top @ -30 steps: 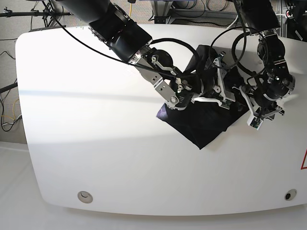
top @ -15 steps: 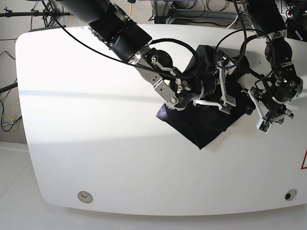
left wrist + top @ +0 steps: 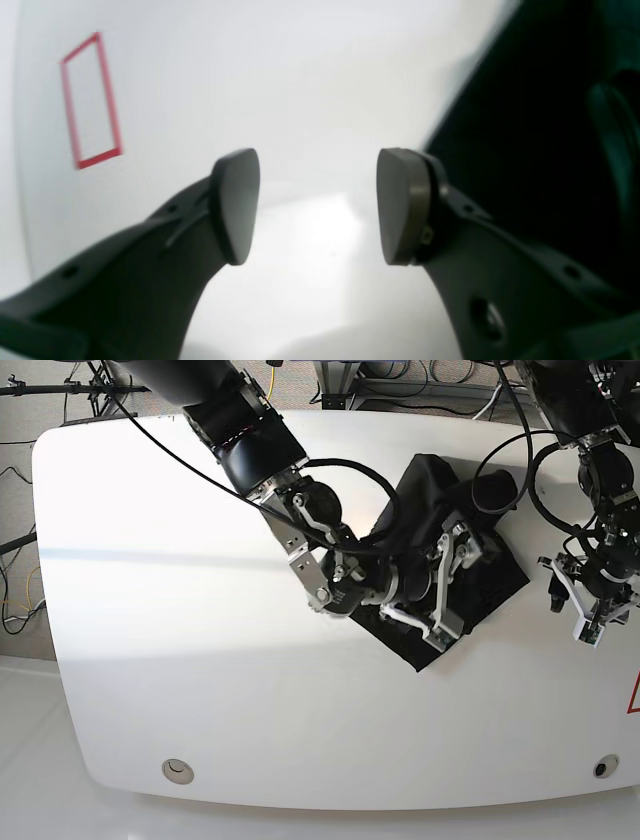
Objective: Fold the T-shirt properly
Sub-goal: 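Drag the folded bundle with the right gripper, rotating it on the table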
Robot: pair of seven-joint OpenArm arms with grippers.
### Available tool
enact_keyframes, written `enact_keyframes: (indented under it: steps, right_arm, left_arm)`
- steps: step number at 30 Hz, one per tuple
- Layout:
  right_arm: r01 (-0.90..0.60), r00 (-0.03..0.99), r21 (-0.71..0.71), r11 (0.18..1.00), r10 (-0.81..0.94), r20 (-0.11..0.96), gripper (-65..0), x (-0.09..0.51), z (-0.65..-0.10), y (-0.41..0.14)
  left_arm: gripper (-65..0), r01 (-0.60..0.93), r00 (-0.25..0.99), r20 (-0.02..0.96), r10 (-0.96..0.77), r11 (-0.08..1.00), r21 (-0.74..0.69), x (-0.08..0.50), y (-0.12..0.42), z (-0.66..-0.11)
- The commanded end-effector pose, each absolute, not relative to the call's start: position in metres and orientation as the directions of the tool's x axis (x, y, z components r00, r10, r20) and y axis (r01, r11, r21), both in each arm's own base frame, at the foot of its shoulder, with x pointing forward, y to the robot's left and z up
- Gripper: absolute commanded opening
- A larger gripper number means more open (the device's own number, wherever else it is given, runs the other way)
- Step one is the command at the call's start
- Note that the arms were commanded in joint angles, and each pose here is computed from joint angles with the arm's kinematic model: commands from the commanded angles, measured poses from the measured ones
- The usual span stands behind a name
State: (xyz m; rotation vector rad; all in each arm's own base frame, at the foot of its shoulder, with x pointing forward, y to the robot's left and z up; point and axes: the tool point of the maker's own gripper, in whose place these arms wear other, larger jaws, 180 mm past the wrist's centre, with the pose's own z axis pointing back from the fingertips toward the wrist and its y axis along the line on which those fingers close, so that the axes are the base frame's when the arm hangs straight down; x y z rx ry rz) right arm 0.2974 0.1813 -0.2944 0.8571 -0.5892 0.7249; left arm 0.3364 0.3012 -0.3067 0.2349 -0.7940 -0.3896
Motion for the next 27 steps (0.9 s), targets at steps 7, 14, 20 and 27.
enact_keyframes:
  steps: [7, 14, 20, 27]
  right_arm:
    - [-0.792, 0.561, 0.403, 0.458, 0.284, 0.778, 0.0, 0.337, -0.257, 0.181]
    - [-0.77, 0.589, 0.395, 0.5, 0.321, 0.742, 0.0, 0.362, -0.27, 0.176]
    - [-0.747, 0.605, 0.398, 0.533, 0.295, 0.739, 0.0, 0.384, -0.275, 0.173]
    - [-0.731, 0.622, 0.389, 0.56, 0.313, 0.718, 0.0, 0.397, -0.29, 0.171]
  left_arm:
    - [-30.7, 0.267, 0.632, 0.649, -0.425, 0.905, 0.332, 0.328, 0.293, -0.313]
    - [-30.7, 0.285, 0.633, 0.648, -0.423, 0.906, 0.312, 0.315, 0.276, -0.322]
    - [-30.7, 0.315, 0.617, 0.651, -0.441, 0.897, 0.31, 0.308, 0.255, -0.321]
    - [-30.6, 0.314, 0.676, 0.589, -0.443, 0.896, 0.314, 0.299, 0.26, -0.328]
